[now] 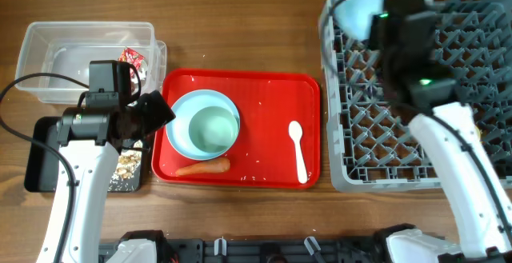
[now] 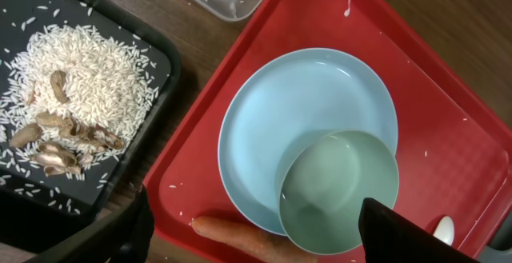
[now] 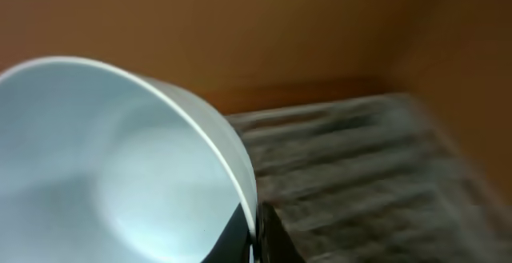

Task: Sort waste into correct bins and load items into the dishwasher rack
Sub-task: 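Place the light-blue bowl upside down in the rack, then grasp the pale green bowl on the plate with the right gripper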

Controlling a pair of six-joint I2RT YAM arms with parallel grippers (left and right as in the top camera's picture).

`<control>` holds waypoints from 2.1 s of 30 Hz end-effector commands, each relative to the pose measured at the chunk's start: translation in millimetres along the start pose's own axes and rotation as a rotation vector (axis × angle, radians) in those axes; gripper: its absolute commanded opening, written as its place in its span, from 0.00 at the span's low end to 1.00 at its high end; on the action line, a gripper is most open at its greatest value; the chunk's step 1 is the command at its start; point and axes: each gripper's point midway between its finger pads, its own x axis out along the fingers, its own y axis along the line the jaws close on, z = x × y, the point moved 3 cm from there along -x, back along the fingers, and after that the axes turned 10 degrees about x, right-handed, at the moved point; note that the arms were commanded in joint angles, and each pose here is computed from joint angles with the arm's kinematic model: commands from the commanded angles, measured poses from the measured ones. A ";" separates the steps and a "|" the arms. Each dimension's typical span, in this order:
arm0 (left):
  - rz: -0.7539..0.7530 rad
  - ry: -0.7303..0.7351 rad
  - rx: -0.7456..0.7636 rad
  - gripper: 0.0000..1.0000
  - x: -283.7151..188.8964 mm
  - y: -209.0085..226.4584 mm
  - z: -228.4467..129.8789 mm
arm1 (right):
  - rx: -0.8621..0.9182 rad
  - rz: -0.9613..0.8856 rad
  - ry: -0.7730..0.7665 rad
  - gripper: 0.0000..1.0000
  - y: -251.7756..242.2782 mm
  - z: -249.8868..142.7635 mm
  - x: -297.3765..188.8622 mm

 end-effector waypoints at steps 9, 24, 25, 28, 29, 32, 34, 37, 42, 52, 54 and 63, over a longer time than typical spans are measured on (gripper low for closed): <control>0.004 -0.028 -0.013 0.83 -5.2 1.5 3.7 | -0.090 -1.091 0.053 0.04 -233.4 -18.8 89.9; 0.001 -0.026 -0.013 0.83 -5.2 0.9 3.4 | -0.161 -0.783 0.354 0.08 -173.7 -135.8 162.2; 0.001 -0.026 -0.013 0.83 -5.2 1.0 3.5 | -0.174 -0.735 0.403 0.20 -168.9 -144.6 162.7; -0.002 -0.033 -0.013 0.84 -5.2 0.4 4.9 | -0.179 -0.609 0.514 0.40 -156.4 -165.2 162.6; -0.002 -0.033 -0.013 0.84 -5.2 0.3 5.0 | -0.172 -0.594 0.525 0.42 -154.3 -166.0 160.2; -0.002 -0.033 -0.013 0.84 -5.2 0.3 5.0 | -0.122 -0.541 0.470 0.61 -145.3 -140.3 145.5; -0.002 -0.033 -0.012 0.85 -5.2 0.3 4.9 | -0.062 -0.407 0.369 0.75 -122.8 -99.3 122.1; -0.002 -0.032 -0.013 0.88 -5.2 0.3 4.8 | -0.040 0.024 0.294 0.70 -49.4 -61.3 82.6; 0.017 -0.029 -0.013 1.00 -5.0 3.4 3.6 | -0.053 0.776 0.486 0.68 123.5 -98.1 -25.1; 0.227 0.006 -0.257 1.00 -11.9 70.4 -2.5 | -0.298 0.833 0.948 0.51 251.0 -298.6 -109.8; 0.227 0.005 -0.259 1.00 -12.0 70.8 -2.3 | -0.296 0.802 0.990 0.40 252.6 -314.9 -110.5; 0.227 0.005 -0.259 1.00 -12.0 70.8 -2.3 | -0.262 0.719 1.005 0.04 246.3 -320.6 -98.8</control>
